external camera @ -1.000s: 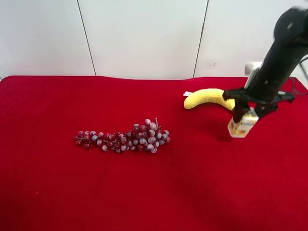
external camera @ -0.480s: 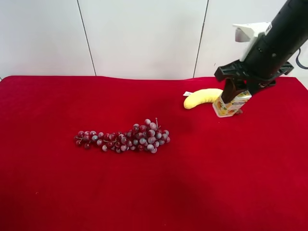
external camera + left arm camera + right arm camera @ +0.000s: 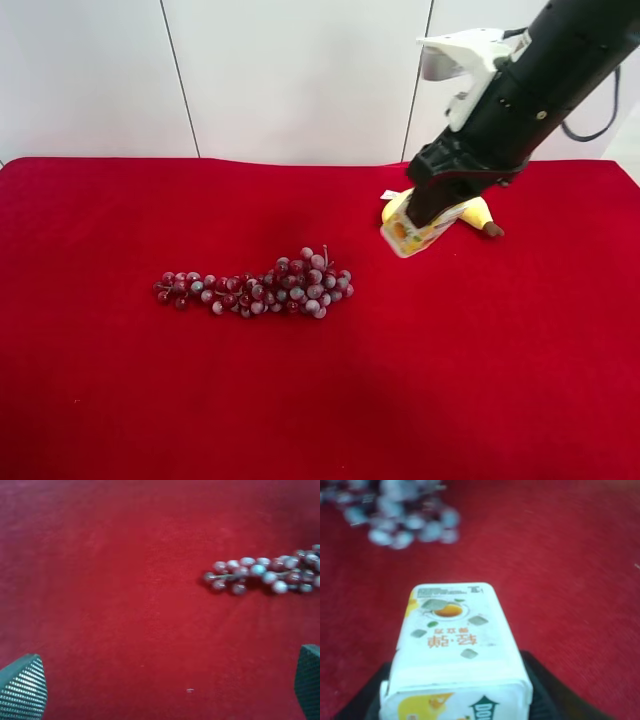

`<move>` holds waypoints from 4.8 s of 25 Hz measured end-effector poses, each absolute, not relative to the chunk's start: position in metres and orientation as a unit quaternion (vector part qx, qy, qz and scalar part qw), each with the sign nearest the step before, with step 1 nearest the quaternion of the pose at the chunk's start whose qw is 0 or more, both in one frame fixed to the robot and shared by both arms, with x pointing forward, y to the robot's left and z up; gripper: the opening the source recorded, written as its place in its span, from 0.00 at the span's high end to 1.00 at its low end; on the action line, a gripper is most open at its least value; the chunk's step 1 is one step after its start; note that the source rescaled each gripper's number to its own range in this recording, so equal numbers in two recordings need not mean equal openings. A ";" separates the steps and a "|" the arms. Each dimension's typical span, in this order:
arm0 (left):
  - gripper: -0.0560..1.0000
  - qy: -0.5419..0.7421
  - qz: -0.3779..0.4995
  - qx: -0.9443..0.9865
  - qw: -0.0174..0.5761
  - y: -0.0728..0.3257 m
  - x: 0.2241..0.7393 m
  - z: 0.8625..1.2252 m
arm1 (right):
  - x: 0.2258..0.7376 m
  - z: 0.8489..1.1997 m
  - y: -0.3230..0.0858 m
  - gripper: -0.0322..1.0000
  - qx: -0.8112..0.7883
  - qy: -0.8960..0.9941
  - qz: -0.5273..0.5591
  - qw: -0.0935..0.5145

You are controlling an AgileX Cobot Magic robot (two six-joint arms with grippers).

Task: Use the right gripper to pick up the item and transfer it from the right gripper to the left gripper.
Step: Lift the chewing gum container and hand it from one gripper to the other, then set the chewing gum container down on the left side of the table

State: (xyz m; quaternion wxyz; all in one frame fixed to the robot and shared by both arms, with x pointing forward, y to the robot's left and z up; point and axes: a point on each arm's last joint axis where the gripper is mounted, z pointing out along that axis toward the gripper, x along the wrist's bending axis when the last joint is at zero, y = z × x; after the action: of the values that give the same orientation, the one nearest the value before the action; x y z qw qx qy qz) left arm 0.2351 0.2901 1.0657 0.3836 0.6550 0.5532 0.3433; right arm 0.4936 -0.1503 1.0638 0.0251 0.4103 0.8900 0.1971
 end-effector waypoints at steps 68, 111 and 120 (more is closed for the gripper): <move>0.00 0.244 -0.043 0.905 0.347 0.151 0.362 1.093 | 0.420 1.093 -0.053 0.96 -0.033 0.897 0.432 -0.086; 0.95 0.245 -0.026 0.895 0.373 0.148 0.366 1.096 | 0.415 1.102 -0.053 0.00 -0.022 0.883 0.458 -0.100; 0.95 0.245 -0.026 0.895 0.373 0.148 0.366 1.096 | 0.388 1.138 -0.094 0.00 0.023 0.912 0.408 -0.029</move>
State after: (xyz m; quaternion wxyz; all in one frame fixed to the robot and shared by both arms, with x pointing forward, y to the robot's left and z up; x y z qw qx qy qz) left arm 0.3656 0.1477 1.0961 0.3726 0.8947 0.2449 -0.0264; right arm 0.3883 -0.0945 1.1381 -0.0288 0.0227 0.9124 0.4076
